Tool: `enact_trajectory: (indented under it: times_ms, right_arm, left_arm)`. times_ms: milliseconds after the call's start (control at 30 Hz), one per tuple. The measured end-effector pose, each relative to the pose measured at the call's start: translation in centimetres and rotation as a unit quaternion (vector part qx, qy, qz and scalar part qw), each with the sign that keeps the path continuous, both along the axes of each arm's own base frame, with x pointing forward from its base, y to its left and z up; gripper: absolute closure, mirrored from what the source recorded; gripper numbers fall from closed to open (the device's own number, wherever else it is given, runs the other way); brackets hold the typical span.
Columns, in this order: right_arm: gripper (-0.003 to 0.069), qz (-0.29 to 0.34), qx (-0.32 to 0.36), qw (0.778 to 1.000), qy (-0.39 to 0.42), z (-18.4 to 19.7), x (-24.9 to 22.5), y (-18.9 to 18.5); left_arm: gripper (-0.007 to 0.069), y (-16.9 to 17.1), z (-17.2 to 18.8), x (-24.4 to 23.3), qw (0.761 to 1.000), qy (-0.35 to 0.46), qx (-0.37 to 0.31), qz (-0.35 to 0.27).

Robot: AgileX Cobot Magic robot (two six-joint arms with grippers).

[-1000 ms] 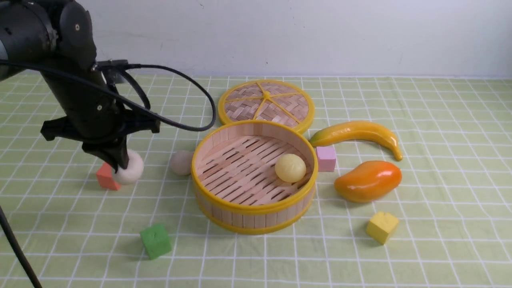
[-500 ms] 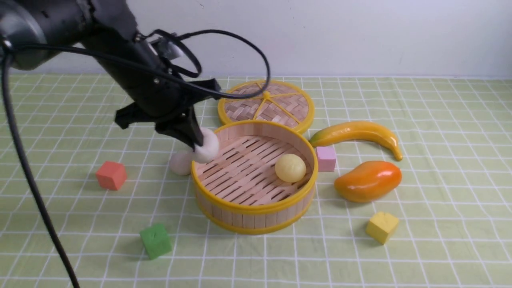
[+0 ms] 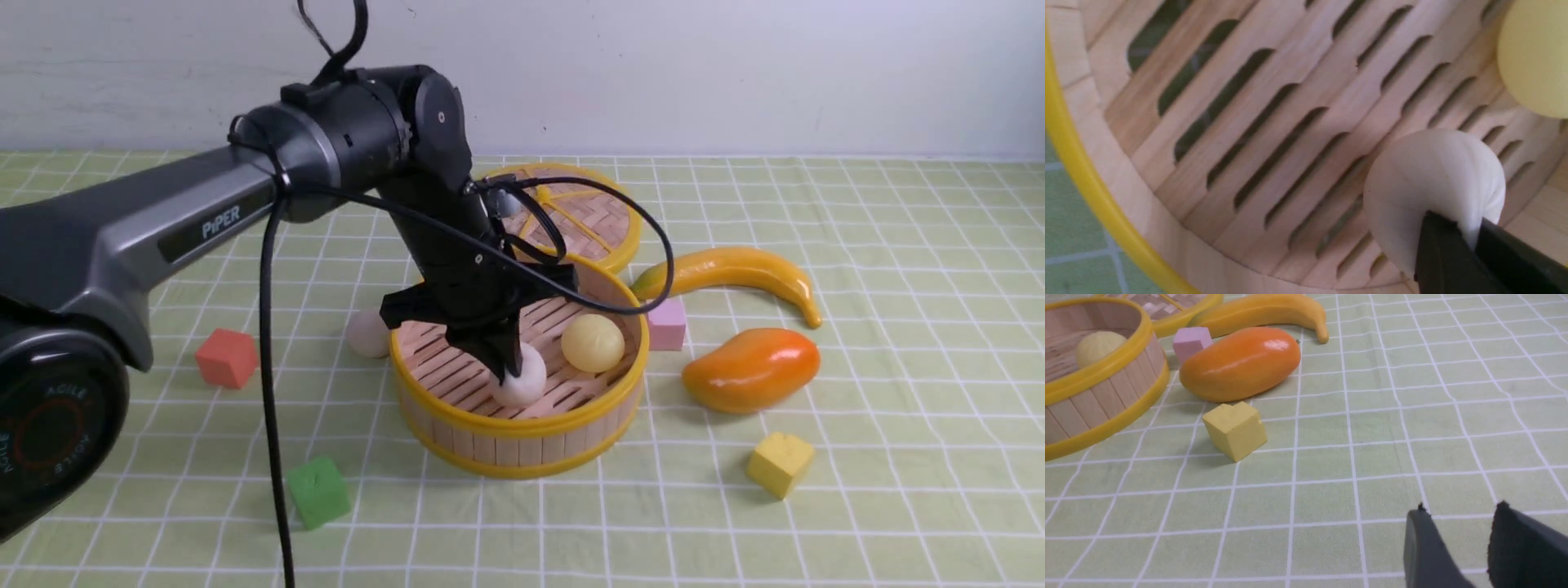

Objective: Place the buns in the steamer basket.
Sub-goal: Use the left arm to put the steamed stuffed bun into the steamer, then use the left arm to grab a steamed stuffed bun

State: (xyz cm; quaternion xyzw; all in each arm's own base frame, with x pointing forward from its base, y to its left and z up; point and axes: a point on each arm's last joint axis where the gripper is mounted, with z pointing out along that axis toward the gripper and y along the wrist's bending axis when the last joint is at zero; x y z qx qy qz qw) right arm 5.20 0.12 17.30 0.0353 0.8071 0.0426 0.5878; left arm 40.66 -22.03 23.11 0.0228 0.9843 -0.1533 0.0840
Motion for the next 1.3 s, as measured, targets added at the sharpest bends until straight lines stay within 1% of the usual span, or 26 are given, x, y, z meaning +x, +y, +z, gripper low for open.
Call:
enact_trajectory:
  times_ms: [67, 167, 200, 233, 267, 300, 333, 367, 400, 433, 467, 567, 633, 667, 700, 733, 800, 833, 900, 933, 1000, 1033, 1100, 1200, 1233, 1300]
  right_arm:
    - [0.042, 0.0, 0.0, 1.0, 0.0, 0.0, 0.0, 0.0]
    - [0.042, 0.0, 0.0, 1.0, 0.0, 0.0, 0.0, 0.0]
    - [0.042, 0.0, 0.0, 1.0, 0.0, 0.0, 0.0, 0.0]
    - [0.042, 0.0, 0.0, 1.0, 0.0, 0.0, 0.0, 0.0]
    - [0.042, 0.0, 0.0, 1.0, 0.0, 0.0, 0.0, 0.0]
    - [0.042, 0.0, 0.0, 1.0, 0.0, 0.0, 0.0, 0.0]
    - [0.042, 0.0, 0.0, 1.0, 0.0, 0.0, 0.0, 0.0]
    - [0.042, 0.0, 0.0, 1.0, 0.0, 0.0, 0.0, 0.0]
    - [0.042, 0.0, 0.0, 1.0, 0.0, 0.0, 0.0, 0.0]
    - [0.042, 0.0, 0.0, 1.0, 0.0, 0.0, 0.0, 0.0]
    - [0.042, 0.0, 0.0, 1.0, 0.0, 0.0, 0.0, 0.0]
    - [0.042, 0.0, 0.0, 1.0, 0.0, 0.0, 0.0, 0.0]
    - [0.042, 0.0, 0.0, 1.0, 0.0, 0.0, 0.0, 0.0]
    - [0.042, 0.0, 0.0, 1.0, 0.0, 0.0, 0.0, 0.0]
    - [0.042, 0.0, 0.001, 1.0, 0.0, 0.0, 0.0, 0.0]
    - [0.042, 0.0, 0.001, 1.0, 0.0, 0.0, 0.0, 0.0]
    - [0.042, 0.0, 0.0, 1.0, 0.0, 0.0, 0.0, 0.0]
    - [0.042, 0.0, 0.0, 1.0, 0.0, 0.0, 0.0, 0.0]
    - [0.042, 0.0, 0.0, 1.0, 0.0, 0.0, 0.0, 0.0]
    - [0.042, 0.0, 0.0, 1.0, 0.0, 0.0, 0.0, 0.0]
    - [0.042, 0.0, 0.001, 1.0, 0.0, 0.0, 0.0, 0.0]
    - [0.042, 0.0, 0.001, 1.0, 0.0, 0.0, 0.0, 0.0]
    - [0.042, 0.0, 0.001, 1.0, 0.0, 0.0, 0.0, 0.0]
    - [0.042, 0.0, 0.001, 1.0, 0.0, 0.0, 0.0, 0.0]
    - [0.042, 0.0, 0.001, 1.0, 0.0, 0.0, 0.0, 0.0]
    - [0.042, 0.0, 0.0, 1.0, 0.0, 0.0, 0.0, 0.0]
  left_arm:
    - [0.0555, 0.2, -0.3, 0.2, 1.0, -0.001, 0.012, 0.006]
    - [0.0473, 0.4, -0.5, 0.3, 0.999, -0.003, 0.026, 0.021]
    - [0.0466, 0.4, -0.5, 0.3, 0.999, -0.003, 0.026, 0.022]
    - [0.0408, 0.5, -0.5, 0.4, 0.999, -0.005, 0.028, 0.023]
    - [0.0393, 0.5, -0.5, 0.4, 0.999, -0.005, 0.028, 0.024]
    - [0.0344, 0.5, -0.5, 0.4, 0.999, -0.005, 0.029, 0.024]
    - [0.0328, 0.5, -0.5, 0.4, 0.999, -0.005, 0.029, 0.024]
    - [0.0263, 0.5, -0.4, 0.4, 0.999, -0.006, 0.029, 0.023]
    - [0.022, 0.5, -0.2, 0.4, 0.999, -0.006, 0.03, 0.022]
    - [0.0214, 0.5, -0.1, 0.4, 0.999, -0.006, 0.03, 0.022]
    - [0.0168, 0.5, 0.5, 0.5, 0.999, -0.008, 0.03, 0.021]
    - [0.0119, 0.6, 3.0, 0.9, 0.998, -0.035, 0.041, 0.015]
    - [0.0111, 0.9, 4.8, 1.4, 0.996, -0.068, 0.048, 0.018]
    - [0.011, 1.1, 5.0, 1.5, 0.996, -0.074, 0.051, 0.021]
    - [0.0106, 2.1, 6.8, 1.9, 0.992, -0.105, 0.061, 0.041]
    - [0.0106, 2.2, 7.1, 1.9, 0.991, -0.109, 0.061, 0.044]
    - [0.0105, 4.6, 8.9, 2.4, 0.984, -0.135, 0.079, 0.083]
    - [0.0105, 5.1, 9.1, 2.4, 0.983, -0.137, 0.08, 0.088]
    - [0.011, 7.9, 9.9, 3.1, 0.978, -0.145, 0.087, 0.126]
    - [0.0113, 8.4, 9.9, 3.2, 0.977, -0.144, 0.087, 0.133]
    - [0.0128, 11.8, 8.8, 4.0, 0.974, -0.116, 0.083, 0.174]
    - [0.0128, 12.1, 8.7, 4.1, 0.974, -0.113, 0.082, 0.176]
    - [0.0144, 14.5, 6.6, 4.6, 0.975, -0.072, 0.058, 0.202]
    - [0.0162, 15.2, 4.8, 5.5, 0.979, -0.059, 0.019, 0.193]
    - [0.0165, 15.1, 4.7, 5.5, 0.98, -0.057, 0.017, 0.191]
    - [0.0186, 14.6, 2.9, 6.4, 0.984, -0.05, -0.016, 0.173]
